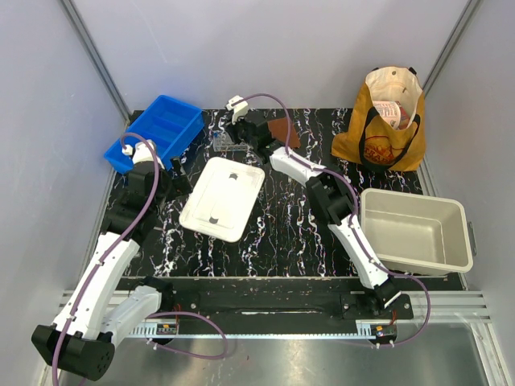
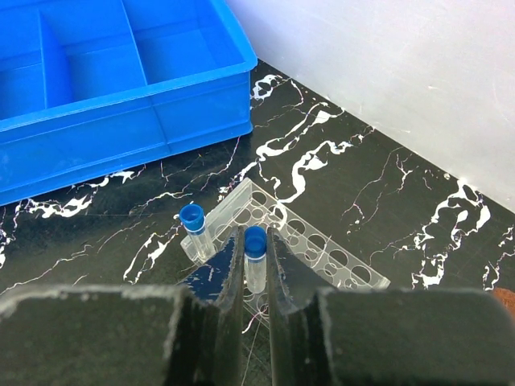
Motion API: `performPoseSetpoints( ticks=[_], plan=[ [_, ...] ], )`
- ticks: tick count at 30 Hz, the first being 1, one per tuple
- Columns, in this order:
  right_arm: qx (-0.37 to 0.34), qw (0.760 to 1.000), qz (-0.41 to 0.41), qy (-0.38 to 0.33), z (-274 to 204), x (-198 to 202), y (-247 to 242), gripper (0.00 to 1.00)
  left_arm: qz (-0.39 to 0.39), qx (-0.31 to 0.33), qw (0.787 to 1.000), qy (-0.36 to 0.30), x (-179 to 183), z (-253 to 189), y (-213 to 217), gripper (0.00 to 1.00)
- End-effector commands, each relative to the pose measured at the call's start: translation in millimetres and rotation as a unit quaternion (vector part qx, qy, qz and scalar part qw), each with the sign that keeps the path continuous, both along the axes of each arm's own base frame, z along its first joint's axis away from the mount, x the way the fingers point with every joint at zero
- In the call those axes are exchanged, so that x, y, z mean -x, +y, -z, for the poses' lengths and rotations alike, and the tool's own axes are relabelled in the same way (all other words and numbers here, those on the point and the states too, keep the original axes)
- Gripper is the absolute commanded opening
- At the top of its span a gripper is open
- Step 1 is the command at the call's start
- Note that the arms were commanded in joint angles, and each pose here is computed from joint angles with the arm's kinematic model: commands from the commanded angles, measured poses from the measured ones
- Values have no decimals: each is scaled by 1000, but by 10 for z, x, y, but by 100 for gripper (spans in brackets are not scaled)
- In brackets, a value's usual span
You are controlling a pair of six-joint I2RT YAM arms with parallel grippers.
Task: Organize the chemistry lab equipment
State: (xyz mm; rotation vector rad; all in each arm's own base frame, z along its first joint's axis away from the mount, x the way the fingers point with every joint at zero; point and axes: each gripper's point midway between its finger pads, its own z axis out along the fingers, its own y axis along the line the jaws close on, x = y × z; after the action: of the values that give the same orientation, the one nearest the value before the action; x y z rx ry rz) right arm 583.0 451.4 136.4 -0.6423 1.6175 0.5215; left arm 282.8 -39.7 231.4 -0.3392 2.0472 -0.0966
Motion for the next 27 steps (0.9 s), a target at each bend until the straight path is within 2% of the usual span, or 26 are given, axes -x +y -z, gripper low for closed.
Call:
performPoseSetpoints(
  ticks=[1,27],
  plan=[
    [-11,1000,-8,-23,-123,5,124,17,-4,10,1000,-24,-43,-108,-8,99],
    [-13,1000,-14,-23,-171,63,185,18,-1,13,1000,-22,-46,-98,-26,99]
  ],
)
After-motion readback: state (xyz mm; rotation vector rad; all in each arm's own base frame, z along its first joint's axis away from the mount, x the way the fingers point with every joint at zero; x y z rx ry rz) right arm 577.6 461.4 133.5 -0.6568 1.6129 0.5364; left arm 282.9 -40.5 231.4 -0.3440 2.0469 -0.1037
